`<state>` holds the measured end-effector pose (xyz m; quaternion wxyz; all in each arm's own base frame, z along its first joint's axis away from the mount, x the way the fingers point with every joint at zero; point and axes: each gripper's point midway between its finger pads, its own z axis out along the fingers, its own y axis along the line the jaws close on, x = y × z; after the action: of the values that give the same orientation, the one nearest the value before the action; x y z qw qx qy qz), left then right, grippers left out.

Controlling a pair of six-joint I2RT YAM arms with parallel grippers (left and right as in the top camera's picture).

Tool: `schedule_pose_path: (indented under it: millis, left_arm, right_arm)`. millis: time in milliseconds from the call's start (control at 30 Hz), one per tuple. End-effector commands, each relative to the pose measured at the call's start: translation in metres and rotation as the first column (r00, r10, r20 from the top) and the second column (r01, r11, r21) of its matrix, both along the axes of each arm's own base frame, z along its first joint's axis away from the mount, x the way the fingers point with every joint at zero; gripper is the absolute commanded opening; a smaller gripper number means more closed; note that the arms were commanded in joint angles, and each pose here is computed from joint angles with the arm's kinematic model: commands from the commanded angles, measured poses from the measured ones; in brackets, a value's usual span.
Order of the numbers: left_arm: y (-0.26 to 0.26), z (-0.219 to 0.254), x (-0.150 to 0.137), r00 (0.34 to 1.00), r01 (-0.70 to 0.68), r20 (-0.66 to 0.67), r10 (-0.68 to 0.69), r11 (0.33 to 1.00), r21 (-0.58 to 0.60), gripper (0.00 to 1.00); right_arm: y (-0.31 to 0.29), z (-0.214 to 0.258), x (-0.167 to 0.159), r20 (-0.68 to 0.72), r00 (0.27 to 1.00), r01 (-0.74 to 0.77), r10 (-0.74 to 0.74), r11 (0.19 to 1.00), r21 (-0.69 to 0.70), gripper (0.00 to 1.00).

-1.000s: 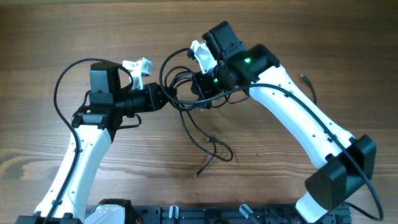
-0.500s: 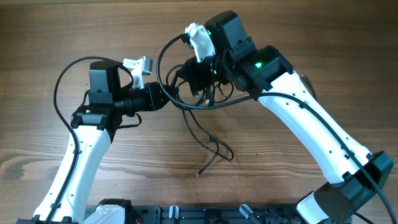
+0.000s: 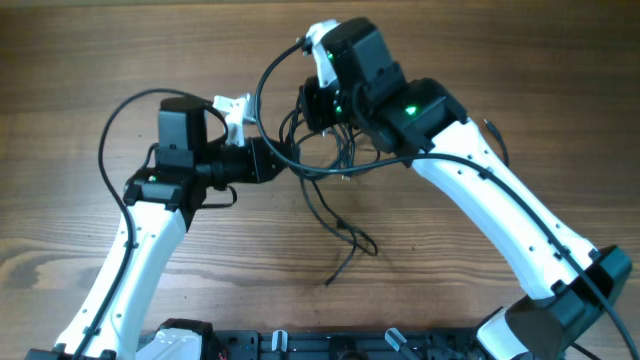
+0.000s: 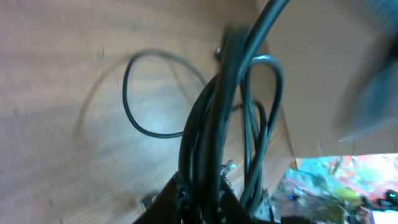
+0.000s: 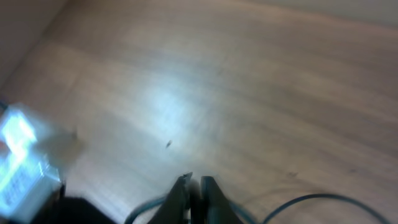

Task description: Untangle cables

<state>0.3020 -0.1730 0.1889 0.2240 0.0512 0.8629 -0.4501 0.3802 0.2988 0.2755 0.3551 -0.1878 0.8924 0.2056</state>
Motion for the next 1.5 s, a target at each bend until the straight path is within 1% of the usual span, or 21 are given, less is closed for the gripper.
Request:
schedule_pose_path:
  millis: [0, 33, 100, 167, 233, 300, 333, 433, 600, 800, 833, 967, 1167, 1300, 1400, 1433, 1467]
  left_arm:
    - [-0.005, -0.017, -0.011, 0.998, 0.025, -0.058, -0.025, 1.0, 0.006, 0.31]
    - [-0.003, -0.019, -0.009, 0.998, 0.009, -0.063, -0.008, 1.0, 0.018, 0.35]
    - [0.005, -0.028, -0.006, 0.996, -0.033, -0.08, 0.039, 0.997, 0.072, 0.38]
    - [0.017, -0.04, -0.003, 0.984, -0.109, -0.125, 0.126, 0.984, 0.138, 0.41]
    - [0.034, -0.056, -0.003, 0.955, -0.199, -0.173, 0.243, 0.951, 0.236, 0.42]
    - [0.046, -0.066, -0.005, 0.938, -0.228, -0.185, 0.292, 0.925, 0.305, 0.43]
    - [0.048, -0.069, -0.008, 0.934, -0.228, -0.196, 0.3, 0.92, 0.32, 0.43]
    - [0.048, -0.07, -0.011, 0.931, -0.224, -0.208, 0.3, 0.919, 0.326, 0.43]
    - [0.049, -0.072, -0.014, 0.927, -0.219, -0.223, 0.301, 0.918, 0.331, 0.41]
    - [0.05, -0.089, -0.009, 0.915, -0.212, -0.255, 0.312, 0.911, 0.355, 0.41]
    - [0.049, -0.093, -0.005, 0.915, -0.212, -0.255, 0.312, 0.911, 0.354, 0.41]
    - [0.048, -0.101, 0.003, 0.917, -0.212, -0.251, 0.31, 0.911, 0.353, 0.41]
    - [0.037, -0.118, 0.0, 0.938, -0.127, -0.255, 0.236, 0.915, 0.382, 0.45]
    - [0.021, -0.129, -0.002, 0.946, -0.078, -0.263, 0.19, 0.92, 0.385, 0.43]
    - [0.009, -0.136, -0.005, 0.951, -0.043, -0.267, 0.159, 0.919, 0.391, 0.38]
    - [0.008, -0.139, -0.006, 0.951, -0.036, -0.269, 0.156, 0.914, 0.404, 0.34]
    - [0.005, -0.146, -0.01, 0.938, -0.032, -0.302, 0.169, 0.912, 0.41, 0.33]
  right_arm:
    - [-0.022, 0.05, 0.007, 0.119, 0.992, 0.049, -0.052, 0.998, 0.028, 0.37]
    - [-0.021, 0.046, 0.003, 0.095, 0.995, 0.035, -0.037, 0.999, 0.024, 0.41]
    - [-0.023, 0.037, -0.005, 0.049, 0.998, 0.028, -0.029, 1.0, 0.007, 0.47]
    - [-0.026, 0.03, -0.009, 0.016, 0.999, 0.032, -0.032, 0.999, -0.01, 0.48]
    - [-0.03, 0.024, -0.014, -0.011, 0.999, 0.031, -0.032, 0.999, -0.03, 0.5]
    - [-0.034, 0.016, -0.02, -0.055, 0.997, 0.043, -0.045, 0.998, -0.048, 0.52]
    - [-0.035, 0.015, -0.021, -0.061, 0.997, 0.046, -0.049, 0.998, -0.051, 0.51]
    - [-0.044, 0.015, -0.014, -0.087, 0.99, 0.108, -0.11, 0.994, -0.021, 0.51]
    - [-0.061, 0.014, -0.006, -0.131, 0.983, 0.129, -0.126, 0.992, 0.016, 0.52]
    - [-0.073, 0.009, -0.006, -0.158, 0.977, 0.145, -0.143, 0.989, -0.003, 0.53]
    - [-0.073, 0.008, -0.006, -0.16, 0.977, 0.145, -0.144, 0.989, -0.005, 0.56]
    - [-0.074, 0.007, -0.007, -0.165, 0.976, 0.146, -0.146, 0.989, -0.01, 0.6]
    - [-0.074, 0.006, -0.008, -0.168, 0.975, 0.147, -0.147, 0.989, -0.014, 0.62]
    - [-0.075, 0.005, -0.009, -0.174, 0.974, 0.147, -0.148, 0.989, -0.018, 0.63]
    - [-0.075, 0.004, -0.01, -0.177, 0.973, 0.146, -0.148, 0.989, -0.021, 0.63]
    - [-0.076, 0.004, -0.01, -0.178, 0.973, 0.146, -0.148, 0.989, -0.021, 0.63]
    - [-0.076, 0.004, -0.01, -0.18, 0.973, 0.146, -0.148, 0.989, -0.023, 0.63]
